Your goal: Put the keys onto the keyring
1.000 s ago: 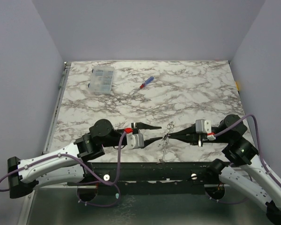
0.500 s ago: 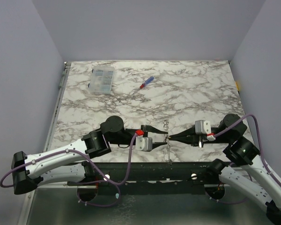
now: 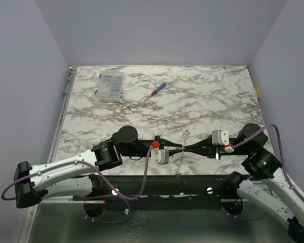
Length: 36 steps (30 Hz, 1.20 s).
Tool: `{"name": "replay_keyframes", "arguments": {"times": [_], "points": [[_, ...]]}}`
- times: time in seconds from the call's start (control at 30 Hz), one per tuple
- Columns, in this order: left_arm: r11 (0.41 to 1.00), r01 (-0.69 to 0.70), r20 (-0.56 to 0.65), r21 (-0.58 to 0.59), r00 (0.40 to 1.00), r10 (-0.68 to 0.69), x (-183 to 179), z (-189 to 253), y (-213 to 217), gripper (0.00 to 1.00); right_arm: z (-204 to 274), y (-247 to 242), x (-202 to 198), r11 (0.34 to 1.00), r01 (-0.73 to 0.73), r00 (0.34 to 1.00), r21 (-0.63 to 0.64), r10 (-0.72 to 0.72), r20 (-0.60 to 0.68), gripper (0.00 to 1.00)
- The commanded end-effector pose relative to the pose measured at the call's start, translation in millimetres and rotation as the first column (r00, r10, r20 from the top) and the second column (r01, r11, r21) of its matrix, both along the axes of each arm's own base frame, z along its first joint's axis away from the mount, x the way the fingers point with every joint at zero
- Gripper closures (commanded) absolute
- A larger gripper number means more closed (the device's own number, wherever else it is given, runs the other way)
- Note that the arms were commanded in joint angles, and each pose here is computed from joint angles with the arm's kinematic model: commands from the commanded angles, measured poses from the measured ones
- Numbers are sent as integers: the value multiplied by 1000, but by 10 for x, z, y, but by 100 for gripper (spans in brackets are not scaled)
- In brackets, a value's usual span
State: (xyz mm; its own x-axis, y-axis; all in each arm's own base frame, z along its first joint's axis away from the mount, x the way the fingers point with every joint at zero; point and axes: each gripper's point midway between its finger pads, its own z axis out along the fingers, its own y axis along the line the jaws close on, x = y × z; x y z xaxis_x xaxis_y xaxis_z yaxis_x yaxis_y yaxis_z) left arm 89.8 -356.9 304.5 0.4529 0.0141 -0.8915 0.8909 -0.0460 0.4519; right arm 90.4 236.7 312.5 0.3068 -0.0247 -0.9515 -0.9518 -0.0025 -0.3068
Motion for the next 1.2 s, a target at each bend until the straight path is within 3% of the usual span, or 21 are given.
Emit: {"name": "replay_keyframes", "arguments": {"times": [0.0,0.37,0.47,0.53,0.87,1.17], "points": [[999,-35,12,-11,999,36,45,-5,-19,78,154,1,-29,999,-13,999,35,12,41,99],[998,-45,-25,-44,999,44,43,2,-69,78,179,12,-12,999,-11,999,46,8,49,100],[997,-70,-38,-45,997,68,81,-6,-73,88,184,18,-13,999,-13,999,51,11,50,99],[994,-95,-46,-45,995,93,121,-7,-71,100,185,20,-24,998,-20,999,52,17,49,99],[977,-210,-115,-41,972,204,275,24,10,100,116,-38,-7,1000,14,999,3,-14,48,99],[972,-232,-78,26,969,233,329,-116,36,100,-24,-86,75,994,65,998,-85,-64,15,56]]}}
